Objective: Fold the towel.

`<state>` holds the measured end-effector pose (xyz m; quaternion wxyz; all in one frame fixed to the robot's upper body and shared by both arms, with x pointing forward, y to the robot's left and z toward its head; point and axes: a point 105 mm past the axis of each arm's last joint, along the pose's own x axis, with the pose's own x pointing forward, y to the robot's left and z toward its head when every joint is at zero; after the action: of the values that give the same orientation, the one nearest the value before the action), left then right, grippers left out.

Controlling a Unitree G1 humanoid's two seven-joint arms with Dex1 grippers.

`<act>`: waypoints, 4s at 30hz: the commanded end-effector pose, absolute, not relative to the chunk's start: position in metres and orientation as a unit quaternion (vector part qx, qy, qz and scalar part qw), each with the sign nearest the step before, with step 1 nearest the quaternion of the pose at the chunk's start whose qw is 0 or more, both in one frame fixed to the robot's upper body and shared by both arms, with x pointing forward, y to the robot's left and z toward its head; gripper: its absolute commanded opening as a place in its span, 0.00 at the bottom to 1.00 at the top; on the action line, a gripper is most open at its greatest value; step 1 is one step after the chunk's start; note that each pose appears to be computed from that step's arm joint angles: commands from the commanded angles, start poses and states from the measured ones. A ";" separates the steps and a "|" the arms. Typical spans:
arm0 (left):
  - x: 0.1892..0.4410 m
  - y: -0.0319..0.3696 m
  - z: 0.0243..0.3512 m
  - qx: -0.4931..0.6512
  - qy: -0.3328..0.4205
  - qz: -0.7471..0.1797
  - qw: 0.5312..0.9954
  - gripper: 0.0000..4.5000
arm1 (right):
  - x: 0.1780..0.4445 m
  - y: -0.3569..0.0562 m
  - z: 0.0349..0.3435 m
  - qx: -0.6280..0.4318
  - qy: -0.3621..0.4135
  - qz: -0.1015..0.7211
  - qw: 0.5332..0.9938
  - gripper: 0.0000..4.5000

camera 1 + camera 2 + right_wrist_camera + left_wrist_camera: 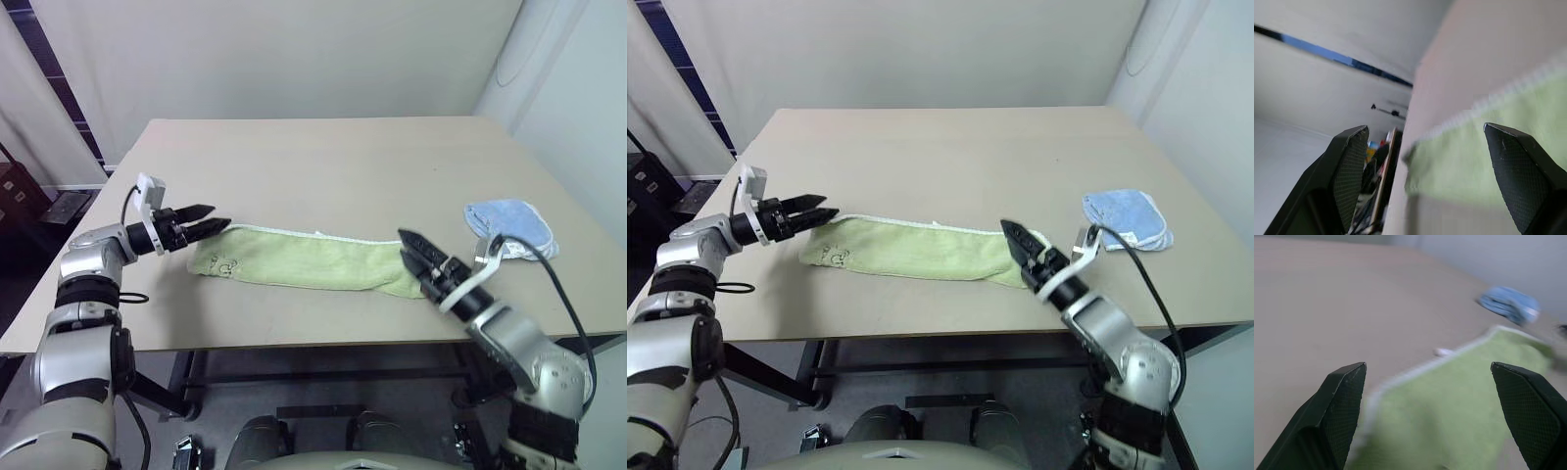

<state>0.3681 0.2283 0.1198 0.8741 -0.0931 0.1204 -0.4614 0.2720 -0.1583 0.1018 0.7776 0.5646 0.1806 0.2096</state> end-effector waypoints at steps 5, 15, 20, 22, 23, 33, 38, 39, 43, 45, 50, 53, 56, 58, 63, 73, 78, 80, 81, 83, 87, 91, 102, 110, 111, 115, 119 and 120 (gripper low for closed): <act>0.359 0.207 0.114 -0.075 0.136 -0.502 0.851 0.95 | 0.259 -0.167 0.066 0.594 0.258 0.144 0.748 0.87; 0.363 0.195 0.106 -0.060 0.142 -0.503 0.851 0.95 | 0.286 -0.200 0.047 0.615 0.242 0.028 0.750 0.87; 0.363 0.197 0.102 -0.057 0.144 -0.498 0.853 0.95 | 0.301 -0.220 0.053 0.608 0.207 0.001 0.766 0.87; 0.363 0.200 0.104 -0.062 0.142 -0.493 0.856 0.95 | 0.306 -0.231 0.057 0.610 0.185 -0.014 0.770 0.87; 0.364 0.203 0.105 -0.065 0.140 -0.488 0.859 0.95 | 0.307 -0.234 0.058 0.610 0.181 -0.019 0.772 0.87; 0.362 0.215 0.098 -0.055 0.150 -0.466 0.870 0.97 | 0.303 -0.234 0.051 0.581 0.197 -0.025 0.790 0.51; 0.364 0.215 0.097 -0.049 0.153 -0.462 0.872 0.97 | 0.305 -0.220 0.059 0.558 0.200 0.006 0.806 0.09; 0.364 0.215 0.097 -0.050 0.153 -0.462 0.872 0.97 | 0.306 -0.221 0.060 0.556 0.196 0.004 0.807 0.02; 0.367 0.217 0.100 -0.055 0.148 -0.456 0.876 0.97 | 0.309 -0.234 0.076 0.543 0.161 0.000 0.824 0.01; 0.368 0.219 0.102 -0.052 0.147 -0.452 0.878 0.97 | 0.312 -0.235 0.096 0.522 0.135 0.018 0.842 0.01; 0.372 0.225 0.107 -0.047 0.144 -0.442 0.884 0.97 | 0.315 -0.236 0.139 0.463 0.104 0.073 0.877 0.01; 0.374 0.227 0.110 -0.045 0.144 -0.440 0.885 0.97 | 0.318 -0.221 0.144 0.377 0.150 0.112 0.907 0.01; 0.377 0.225 0.113 -0.044 0.141 -0.441 0.885 0.97 | 0.320 -0.194 0.155 0.335 0.172 0.175 0.909 0.01; 0.377 0.223 0.114 -0.044 0.141 -0.443 0.884 0.97 | 0.319 -0.174 0.151 0.287 0.209 0.211 0.911 0.01; 0.378 0.219 0.113 -0.042 0.141 -0.448 0.882 0.97 | 0.321 -0.140 0.149 0.227 0.235 0.268 0.906 0.01; 0.378 0.213 0.111 -0.047 0.139 -0.458 0.877 0.97 | 0.328 -0.070 0.130 0.191 0.265 0.335 0.884 0.01; 0.378 0.213 0.112 -0.053 0.134 -0.457 0.878 0.97 | 0.329 -0.061 0.095 0.124 0.298 0.315 0.892 0.01; 0.378 0.212 0.111 -0.050 0.135 -0.460 0.876 0.97 | 0.334 -0.058 0.086 0.117 0.299 0.306 0.896 0.12; 0.378 0.212 0.111 -0.049 0.135 -0.461 0.876 0.97 | 0.336 -0.058 0.084 0.118 0.297 0.305 0.897 0.17; 0.377 0.210 0.112 -0.050 0.134 -0.467 0.872 0.97 | 0.339 -0.055 0.088 0.130 0.289 0.308 0.897 0.33; 0.373 0.206 0.118 -0.056 0.131 -0.492 0.859 0.97 | 0.336 -0.053 0.101 0.137 0.260 0.333 0.896 0.66; 0.369 0.201 0.129 -0.062 0.115 -0.518 0.845 0.97 | 0.319 -0.062 0.143 0.178 0.183 0.400 0.880 0.98; 0.371 0.114 0.157 -0.087 0.043 -0.608 0.788 0.44 | 0.329 -0.125 0.167 0.119 0.040 0.362 0.924 0.61; 0.371 0.046 0.119 -0.059 0.076 -0.630 0.770 0.00 | 0.361 -0.119 0.130 0.159 0.063 0.346 0.923 0.00; 0.371 0.041 0.110 -0.049 0.088 -0.627 0.772 0.00 | 0.364 -0.116 0.118 0.165 0.081 0.341 0.922 0.00; 0.359 0.040 0.063 0.038 0.144 -0.632 0.760 0.00 | 0.368 -0.107 0.070 0.158 0.149 0.323 0.921 0.00; 0.358 0.052 0.040 0.066 0.173 -0.610 0.771 0.00 | 0.357 -0.102 0.026 0.104 0.203 0.324 0.918 0.00; 0.359 0.054 0.038 0.068 0.174 -0.604 0.774 0.00 | 0.355 -0.102 0.022 0.096 0.208 0.323 0.918 0.00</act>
<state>0.3551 0.0474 0.0393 0.7683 0.0458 0.1719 -0.6148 0.3603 -0.1029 0.0365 0.9209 0.1094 0.1871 0.3239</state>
